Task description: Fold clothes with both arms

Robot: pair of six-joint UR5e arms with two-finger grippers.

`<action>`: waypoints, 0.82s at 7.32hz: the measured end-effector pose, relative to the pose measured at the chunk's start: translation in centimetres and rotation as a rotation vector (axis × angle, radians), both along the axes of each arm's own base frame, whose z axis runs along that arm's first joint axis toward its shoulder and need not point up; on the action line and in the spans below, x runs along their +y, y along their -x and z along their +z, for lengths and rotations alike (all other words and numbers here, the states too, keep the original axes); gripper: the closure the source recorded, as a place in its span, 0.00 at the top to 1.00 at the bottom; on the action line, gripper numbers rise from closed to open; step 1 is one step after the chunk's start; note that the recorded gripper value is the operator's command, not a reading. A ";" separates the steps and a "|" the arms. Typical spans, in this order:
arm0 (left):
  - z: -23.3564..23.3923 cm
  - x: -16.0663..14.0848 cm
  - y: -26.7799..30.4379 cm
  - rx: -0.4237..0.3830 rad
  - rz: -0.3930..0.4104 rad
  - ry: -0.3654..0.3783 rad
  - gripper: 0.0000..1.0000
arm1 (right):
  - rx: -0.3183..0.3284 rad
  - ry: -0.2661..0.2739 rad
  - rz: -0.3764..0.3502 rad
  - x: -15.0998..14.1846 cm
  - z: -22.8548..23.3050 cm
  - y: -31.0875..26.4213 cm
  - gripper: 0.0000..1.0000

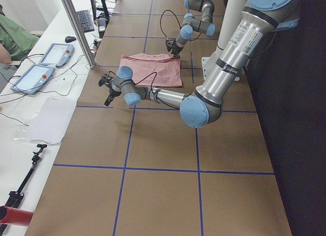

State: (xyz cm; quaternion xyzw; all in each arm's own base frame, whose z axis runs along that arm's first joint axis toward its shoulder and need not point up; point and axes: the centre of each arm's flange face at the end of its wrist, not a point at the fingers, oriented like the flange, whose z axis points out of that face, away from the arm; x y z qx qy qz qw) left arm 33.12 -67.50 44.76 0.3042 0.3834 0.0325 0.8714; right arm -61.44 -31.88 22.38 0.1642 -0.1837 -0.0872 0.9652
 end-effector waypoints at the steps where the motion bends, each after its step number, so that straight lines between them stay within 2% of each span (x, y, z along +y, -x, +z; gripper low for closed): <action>1: 0.0 0.0 0.0 0.000 0.000 0.000 1.00 | -0.003 0.001 0.006 0.0 -0.1 -0.1 0.00; 4: 0.0 0.0 0.0 0.000 0.000 0.000 1.00 | -0.006 0.002 0.017 -0.2 0.1 -0.2 0.00; 5: 0.0 0.0 0.0 0.000 0.000 0.000 1.00 | -0.002 0.003 0.022 -0.4 0.7 -0.6 0.05; 6: 0.0 0.0 0.0 0.000 0.001 0.000 1.00 | 0.000 0.003 0.024 -0.3 1.7 -1.6 0.70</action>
